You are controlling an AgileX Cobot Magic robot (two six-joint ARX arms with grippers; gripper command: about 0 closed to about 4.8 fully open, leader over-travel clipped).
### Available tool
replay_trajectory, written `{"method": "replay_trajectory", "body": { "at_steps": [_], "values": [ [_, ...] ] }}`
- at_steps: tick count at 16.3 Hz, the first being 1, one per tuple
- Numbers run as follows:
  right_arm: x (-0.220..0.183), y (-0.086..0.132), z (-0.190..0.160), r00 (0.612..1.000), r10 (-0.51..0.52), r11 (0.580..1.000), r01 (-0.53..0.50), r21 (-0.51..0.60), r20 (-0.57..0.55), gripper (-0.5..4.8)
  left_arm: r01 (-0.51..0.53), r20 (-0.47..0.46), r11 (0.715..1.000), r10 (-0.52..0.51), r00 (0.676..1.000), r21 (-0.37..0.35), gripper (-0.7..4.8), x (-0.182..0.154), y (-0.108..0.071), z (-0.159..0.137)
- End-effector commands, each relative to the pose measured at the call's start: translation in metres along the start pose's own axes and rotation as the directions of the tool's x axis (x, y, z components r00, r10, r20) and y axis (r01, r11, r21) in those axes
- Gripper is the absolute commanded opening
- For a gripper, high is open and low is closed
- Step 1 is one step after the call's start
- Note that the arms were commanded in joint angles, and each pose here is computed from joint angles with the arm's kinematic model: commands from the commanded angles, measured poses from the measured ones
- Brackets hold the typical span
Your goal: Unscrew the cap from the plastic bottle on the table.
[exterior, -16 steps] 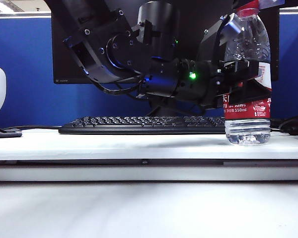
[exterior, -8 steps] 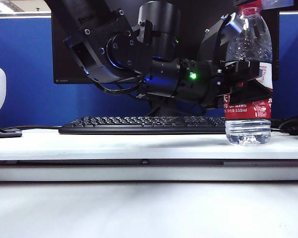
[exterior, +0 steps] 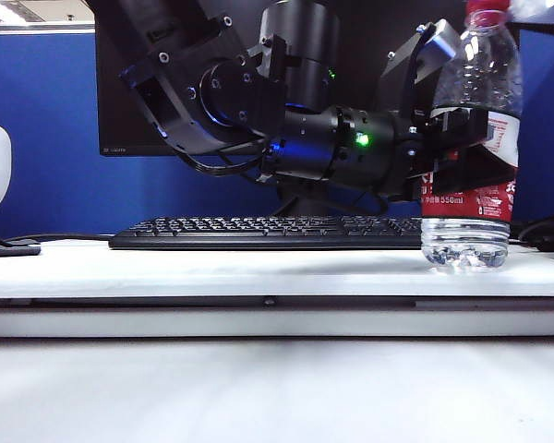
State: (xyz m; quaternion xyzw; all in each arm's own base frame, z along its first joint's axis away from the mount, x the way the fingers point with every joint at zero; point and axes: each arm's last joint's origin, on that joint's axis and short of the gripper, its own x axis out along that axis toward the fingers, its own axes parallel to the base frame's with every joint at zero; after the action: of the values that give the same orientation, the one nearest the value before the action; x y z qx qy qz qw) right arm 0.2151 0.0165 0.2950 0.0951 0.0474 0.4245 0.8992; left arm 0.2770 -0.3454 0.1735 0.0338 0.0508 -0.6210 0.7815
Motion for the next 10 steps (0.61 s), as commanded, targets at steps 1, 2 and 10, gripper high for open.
{"method": "replay_trajectory", "body": {
  "at_steps": [1,2,10],
  "values": [
    [0.008,-0.004,0.001,0.984,0.167,0.984,-0.163,0.073,-0.054,1.44,0.002,-0.061,0.999,-0.005,0.998,-0.035,1.16,0.000,0.000,-0.010],
    [0.009,-0.004,0.004,0.979,0.196,0.979,-0.192,0.068,-0.055,1.44,0.002,-0.061,0.999,-0.005,0.998,-0.035,1.16,0.000,0.000,-0.010],
    [0.016,-0.009,0.007,0.894,0.438,0.896,-0.423,0.137,-0.100,1.44,-0.002,-0.061,0.999,0.000,0.998,-0.032,1.16,0.000,0.000,-0.010]
  ]
}}
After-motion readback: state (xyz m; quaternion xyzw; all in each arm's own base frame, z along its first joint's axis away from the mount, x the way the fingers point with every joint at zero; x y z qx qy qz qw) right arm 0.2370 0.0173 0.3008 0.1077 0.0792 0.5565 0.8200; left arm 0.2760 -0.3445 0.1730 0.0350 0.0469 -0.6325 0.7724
